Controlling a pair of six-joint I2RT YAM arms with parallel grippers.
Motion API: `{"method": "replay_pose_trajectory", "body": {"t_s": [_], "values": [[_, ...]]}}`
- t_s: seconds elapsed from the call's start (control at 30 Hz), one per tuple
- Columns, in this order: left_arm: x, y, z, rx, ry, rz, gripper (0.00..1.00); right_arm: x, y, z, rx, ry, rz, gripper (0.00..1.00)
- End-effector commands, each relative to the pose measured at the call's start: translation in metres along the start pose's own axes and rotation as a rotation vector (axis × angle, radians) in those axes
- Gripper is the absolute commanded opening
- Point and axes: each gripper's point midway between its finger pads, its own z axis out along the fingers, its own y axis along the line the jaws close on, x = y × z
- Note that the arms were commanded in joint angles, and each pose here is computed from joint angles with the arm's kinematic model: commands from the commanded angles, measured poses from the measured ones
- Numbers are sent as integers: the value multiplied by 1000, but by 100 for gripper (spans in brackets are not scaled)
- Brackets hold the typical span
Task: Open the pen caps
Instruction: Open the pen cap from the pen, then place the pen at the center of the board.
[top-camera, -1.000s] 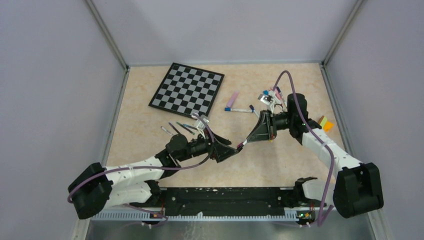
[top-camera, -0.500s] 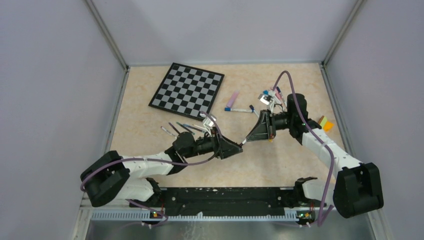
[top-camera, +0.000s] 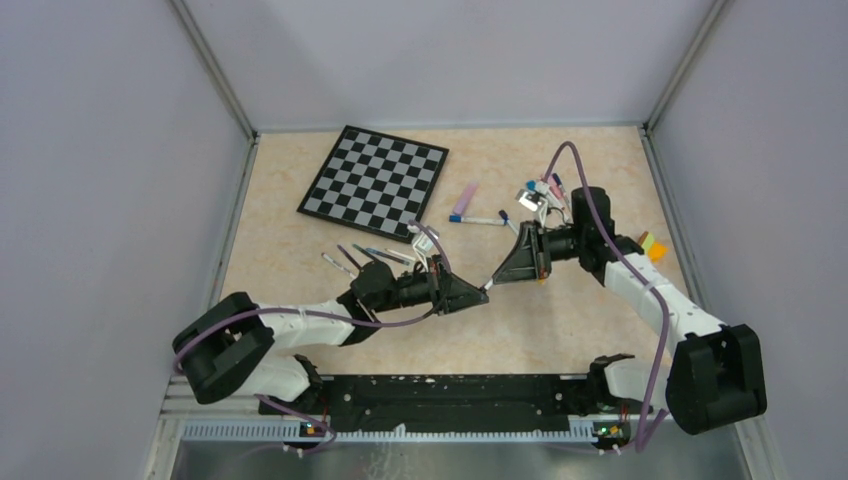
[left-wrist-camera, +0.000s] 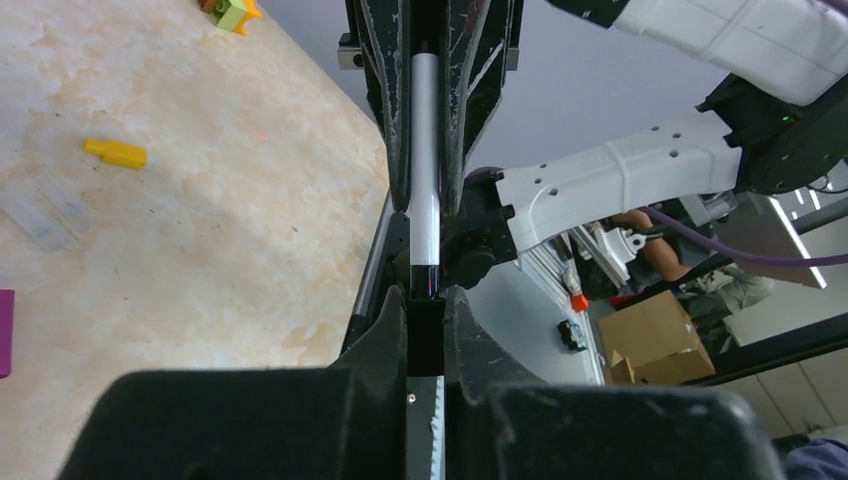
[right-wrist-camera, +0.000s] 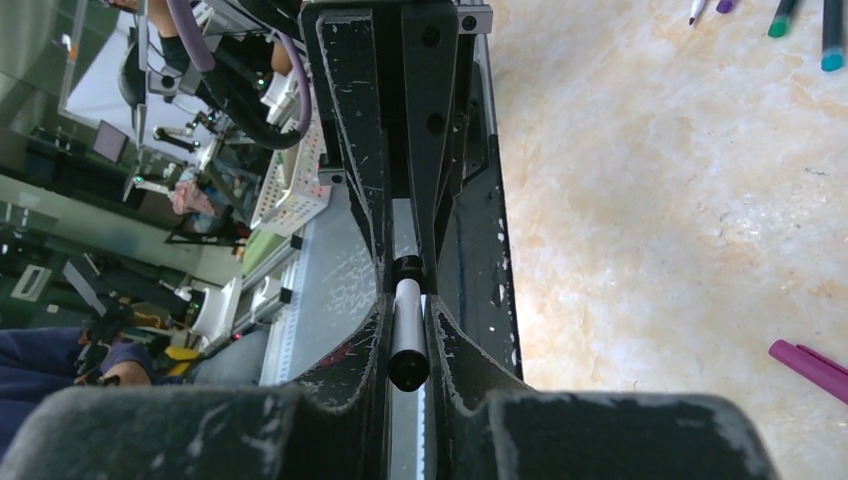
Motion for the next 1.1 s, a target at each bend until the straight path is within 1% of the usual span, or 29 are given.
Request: {"method": "replay_pose_trajectory", "body": {"t_s": [0.0, 0.1, 0.13, 0.3, 0.43, 0.53, 0.6, 0.63, 0.7, 0.8, 0.9, 0.97, 1.07], "values": [[-13, -16, 2, 41, -11, 84, 0, -20, 2, -2, 42, -2, -129, 0], [-5, -3, -11, -27, 34, 117, 0, -37, -1, -13, 99, -15, -189, 0], [1, 6, -19, -72, 61, 102, 0, -45, -3, -18, 117, -25, -199, 0], [12, 27, -61, -176, 96, 79, 0, -60, -13, -29, 157, -51, -206, 0], [16, 33, -83, -223, 84, 88, 0, -64, -17, -30, 172, -50, -206, 0], [7, 35, -90, -273, 49, 121, 0, -63, -29, -32, 226, -20, -224, 0], [-5, 39, -96, -343, 17, 154, 0, -57, -47, -33, 317, 65, -263, 0], [-13, 42, -100, -391, -6, 173, 0, -53, -59, -33, 383, 124, -272, 0], [-29, 43, -108, -470, -43, 221, 0, -46, -78, -30, 458, 236, -282, 0], [-47, 43, -124, -579, -72, 280, 0, -38, -99, -16, 507, 431, -300, 0], [-60, 38, -135, -642, -94, 324, 0, -33, -119, -1, 550, 622, -340, 0], [-67, 33, -142, -664, -116, 345, 0, -33, -131, 12, 582, 726, -386, 0], [-73, 27, -153, -690, -144, 365, 0, -37, -153, 30, 630, 828, -433, 2]]}}
